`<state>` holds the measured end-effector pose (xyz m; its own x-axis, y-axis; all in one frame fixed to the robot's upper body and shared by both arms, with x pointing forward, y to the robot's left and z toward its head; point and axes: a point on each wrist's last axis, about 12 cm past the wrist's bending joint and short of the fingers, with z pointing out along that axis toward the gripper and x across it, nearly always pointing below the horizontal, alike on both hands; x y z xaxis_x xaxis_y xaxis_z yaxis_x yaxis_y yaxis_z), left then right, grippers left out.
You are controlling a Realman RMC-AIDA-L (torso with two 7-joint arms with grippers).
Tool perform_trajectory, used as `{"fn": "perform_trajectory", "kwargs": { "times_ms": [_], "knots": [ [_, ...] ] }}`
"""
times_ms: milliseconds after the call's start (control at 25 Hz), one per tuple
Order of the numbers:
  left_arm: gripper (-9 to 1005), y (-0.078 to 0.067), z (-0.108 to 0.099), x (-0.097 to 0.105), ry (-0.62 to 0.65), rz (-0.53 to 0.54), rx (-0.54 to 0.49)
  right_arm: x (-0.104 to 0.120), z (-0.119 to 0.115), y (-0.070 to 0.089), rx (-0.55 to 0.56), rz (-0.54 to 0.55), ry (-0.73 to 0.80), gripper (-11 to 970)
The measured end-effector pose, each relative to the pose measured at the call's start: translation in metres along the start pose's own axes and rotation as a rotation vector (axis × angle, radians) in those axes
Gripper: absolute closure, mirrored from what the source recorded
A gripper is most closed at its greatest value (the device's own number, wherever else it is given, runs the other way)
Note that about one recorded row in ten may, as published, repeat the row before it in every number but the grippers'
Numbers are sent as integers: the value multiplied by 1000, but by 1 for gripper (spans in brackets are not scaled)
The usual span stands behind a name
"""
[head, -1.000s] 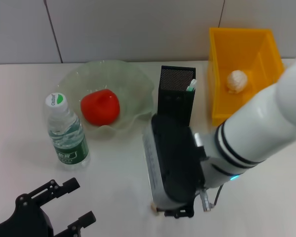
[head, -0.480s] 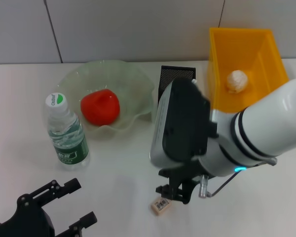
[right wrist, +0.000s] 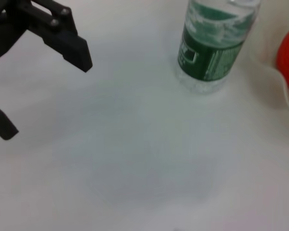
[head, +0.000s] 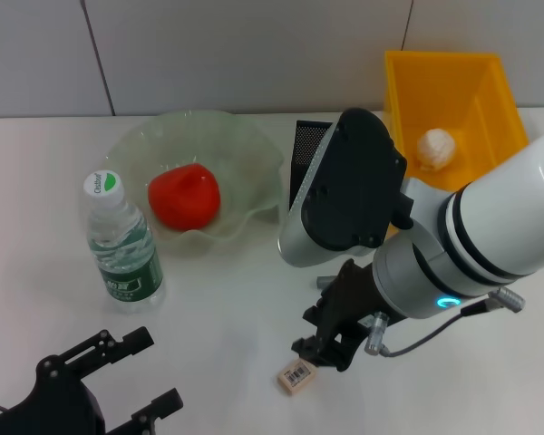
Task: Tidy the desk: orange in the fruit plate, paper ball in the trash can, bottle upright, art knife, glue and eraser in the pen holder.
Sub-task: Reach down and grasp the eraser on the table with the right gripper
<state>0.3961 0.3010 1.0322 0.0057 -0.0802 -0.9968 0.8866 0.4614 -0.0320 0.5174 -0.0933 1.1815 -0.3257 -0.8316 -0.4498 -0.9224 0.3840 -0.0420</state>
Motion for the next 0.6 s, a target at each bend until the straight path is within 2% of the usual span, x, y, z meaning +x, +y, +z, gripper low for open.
{"fn": "perform_trajectory", "kwargs": {
  "times_ms": [160,360,600],
  "knots": [
    [327,-1,1,0,0,-2,3,0,1,1,-4,36,8,556],
    [327,-1,1,1,1,-3,5,0,2,-3,1,144,15,544],
    [327,0,3,1,6,3,8,-1,6,-4,-6,207,23,320]
  ]
}}
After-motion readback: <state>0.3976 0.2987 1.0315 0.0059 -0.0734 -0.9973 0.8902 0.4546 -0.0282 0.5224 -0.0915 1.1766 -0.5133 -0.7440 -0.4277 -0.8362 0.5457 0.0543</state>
